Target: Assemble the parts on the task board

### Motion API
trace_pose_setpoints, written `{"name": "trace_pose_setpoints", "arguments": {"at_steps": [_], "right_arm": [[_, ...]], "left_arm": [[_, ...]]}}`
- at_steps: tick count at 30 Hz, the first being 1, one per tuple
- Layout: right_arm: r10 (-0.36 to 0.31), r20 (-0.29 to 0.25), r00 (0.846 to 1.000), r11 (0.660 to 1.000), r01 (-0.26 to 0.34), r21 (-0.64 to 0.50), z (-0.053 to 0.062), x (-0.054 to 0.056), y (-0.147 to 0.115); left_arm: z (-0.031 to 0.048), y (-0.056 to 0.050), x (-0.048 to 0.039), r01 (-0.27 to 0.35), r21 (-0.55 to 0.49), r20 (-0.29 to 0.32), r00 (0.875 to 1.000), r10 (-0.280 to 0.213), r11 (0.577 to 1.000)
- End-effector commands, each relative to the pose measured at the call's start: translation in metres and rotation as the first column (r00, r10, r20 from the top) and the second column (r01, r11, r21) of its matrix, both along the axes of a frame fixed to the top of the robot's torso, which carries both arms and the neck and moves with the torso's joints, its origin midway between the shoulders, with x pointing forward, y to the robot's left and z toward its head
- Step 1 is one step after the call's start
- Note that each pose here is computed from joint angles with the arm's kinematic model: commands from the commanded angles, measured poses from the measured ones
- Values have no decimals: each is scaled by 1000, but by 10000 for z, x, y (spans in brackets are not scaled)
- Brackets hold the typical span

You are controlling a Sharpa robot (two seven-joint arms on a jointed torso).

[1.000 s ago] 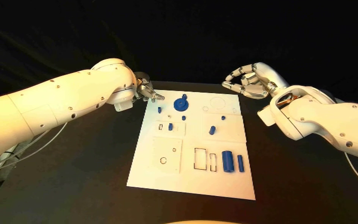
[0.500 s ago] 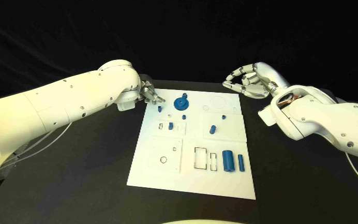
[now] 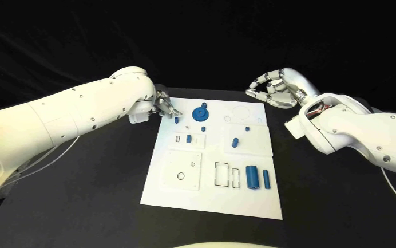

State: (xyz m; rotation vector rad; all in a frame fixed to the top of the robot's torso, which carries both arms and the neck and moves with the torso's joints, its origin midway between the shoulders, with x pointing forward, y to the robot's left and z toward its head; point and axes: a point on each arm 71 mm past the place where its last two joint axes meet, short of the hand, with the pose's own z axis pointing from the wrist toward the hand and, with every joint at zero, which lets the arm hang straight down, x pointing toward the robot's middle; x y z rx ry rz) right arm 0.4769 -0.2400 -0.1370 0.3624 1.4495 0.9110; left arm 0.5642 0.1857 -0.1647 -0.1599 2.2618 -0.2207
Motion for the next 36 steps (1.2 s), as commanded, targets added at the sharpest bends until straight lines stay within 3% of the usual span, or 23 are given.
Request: {"name": "trace_pose_setpoints", "arguments": {"at_steps": [1,17,36], "right_arm": [[17,0,1000,1000,-17,-3,-3,-6,22],[20,-1,1000,1000,-20,-3,-5,-3,36],[21,-2,1000,1000,-21,-3,-6,-3,36]], "left_arm": [[-20,-40,-17,24,-12,-31,999,-24,1000],[-72,-78,-19,20,-34,-41,999,-22,999],[-71,-91,-11,11,-67,-31,999,-13,998]]}}
